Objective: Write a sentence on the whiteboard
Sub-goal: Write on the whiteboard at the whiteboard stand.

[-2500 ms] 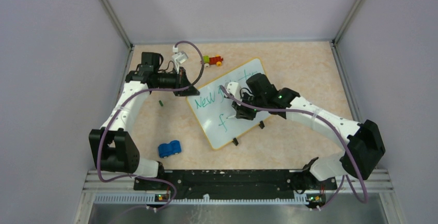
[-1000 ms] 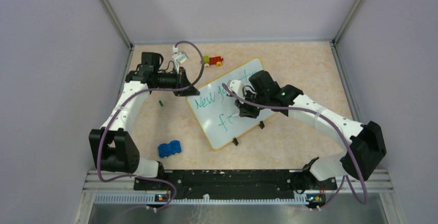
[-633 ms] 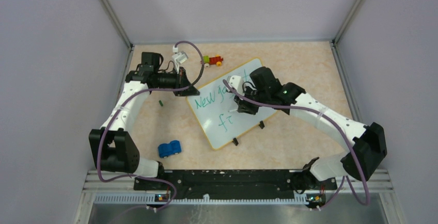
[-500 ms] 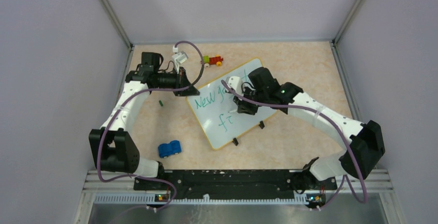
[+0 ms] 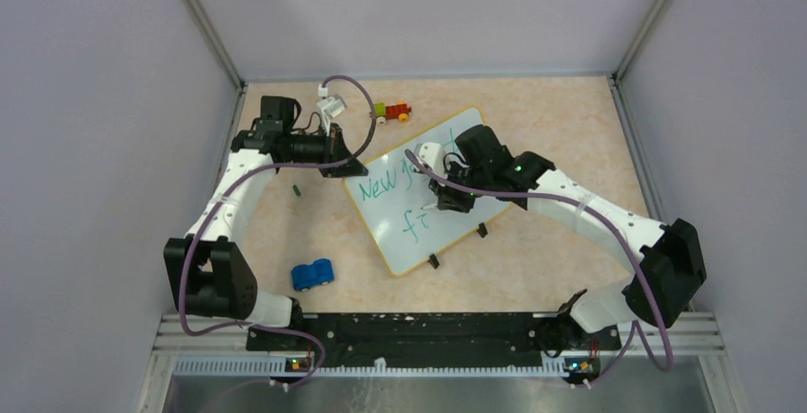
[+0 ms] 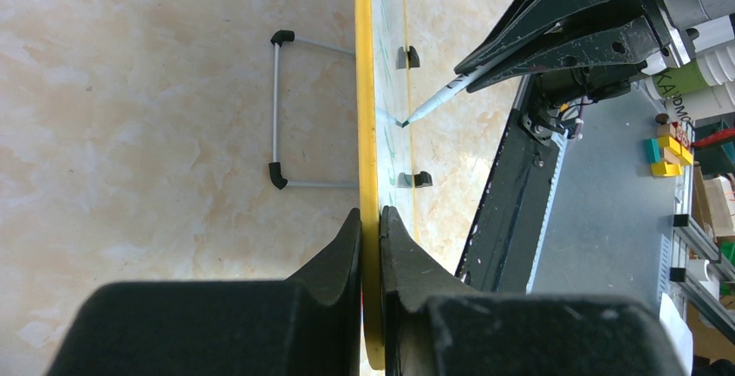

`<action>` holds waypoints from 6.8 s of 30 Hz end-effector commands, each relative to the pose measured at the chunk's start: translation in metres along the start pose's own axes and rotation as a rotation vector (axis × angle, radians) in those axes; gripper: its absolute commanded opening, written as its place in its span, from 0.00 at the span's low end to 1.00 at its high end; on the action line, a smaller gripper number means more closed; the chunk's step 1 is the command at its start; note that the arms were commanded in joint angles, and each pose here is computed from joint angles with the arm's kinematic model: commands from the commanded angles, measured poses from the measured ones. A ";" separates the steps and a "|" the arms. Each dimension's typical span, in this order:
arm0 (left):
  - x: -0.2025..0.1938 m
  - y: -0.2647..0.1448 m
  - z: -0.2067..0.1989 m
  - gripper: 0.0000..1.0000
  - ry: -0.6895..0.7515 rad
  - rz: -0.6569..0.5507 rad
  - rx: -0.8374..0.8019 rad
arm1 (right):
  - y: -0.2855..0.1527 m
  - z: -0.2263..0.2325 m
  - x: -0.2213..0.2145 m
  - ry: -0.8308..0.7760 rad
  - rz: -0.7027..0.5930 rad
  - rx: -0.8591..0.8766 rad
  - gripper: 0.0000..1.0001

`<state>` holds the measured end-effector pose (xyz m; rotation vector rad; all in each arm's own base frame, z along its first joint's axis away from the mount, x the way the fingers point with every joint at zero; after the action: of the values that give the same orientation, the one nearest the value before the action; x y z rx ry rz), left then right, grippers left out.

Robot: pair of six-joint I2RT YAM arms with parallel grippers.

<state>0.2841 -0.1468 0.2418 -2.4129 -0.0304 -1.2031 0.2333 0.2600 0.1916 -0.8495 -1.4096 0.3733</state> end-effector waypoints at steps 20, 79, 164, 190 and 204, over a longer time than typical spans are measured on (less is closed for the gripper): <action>-0.006 0.007 0.004 0.00 0.051 0.025 -0.001 | -0.014 -0.007 -0.008 0.011 -0.036 -0.041 0.00; -0.005 0.008 0.006 0.00 0.053 0.029 0.004 | -0.012 -0.029 -0.018 0.058 -0.018 -0.082 0.00; -0.007 0.009 0.009 0.00 0.055 0.028 0.003 | -0.016 -0.033 -0.026 0.067 -0.007 -0.092 0.00; -0.006 0.009 0.009 0.00 0.057 0.029 0.006 | -0.031 -0.057 -0.005 0.075 -0.054 -0.141 0.00; -0.005 0.008 0.009 0.00 0.061 0.028 0.009 | -0.017 -0.035 -0.033 0.108 -0.008 -0.064 0.00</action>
<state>0.2860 -0.1468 0.2405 -2.4105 -0.0304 -1.2065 0.2524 0.2163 0.1814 -0.8955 -1.2957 0.3012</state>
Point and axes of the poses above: each gripper's point midway between its finger pads, its own y axis out along the fingers, its own z axis along the line the jaws close on, x = y × z, the point moved 3 cm from there along -y, back along the fingers
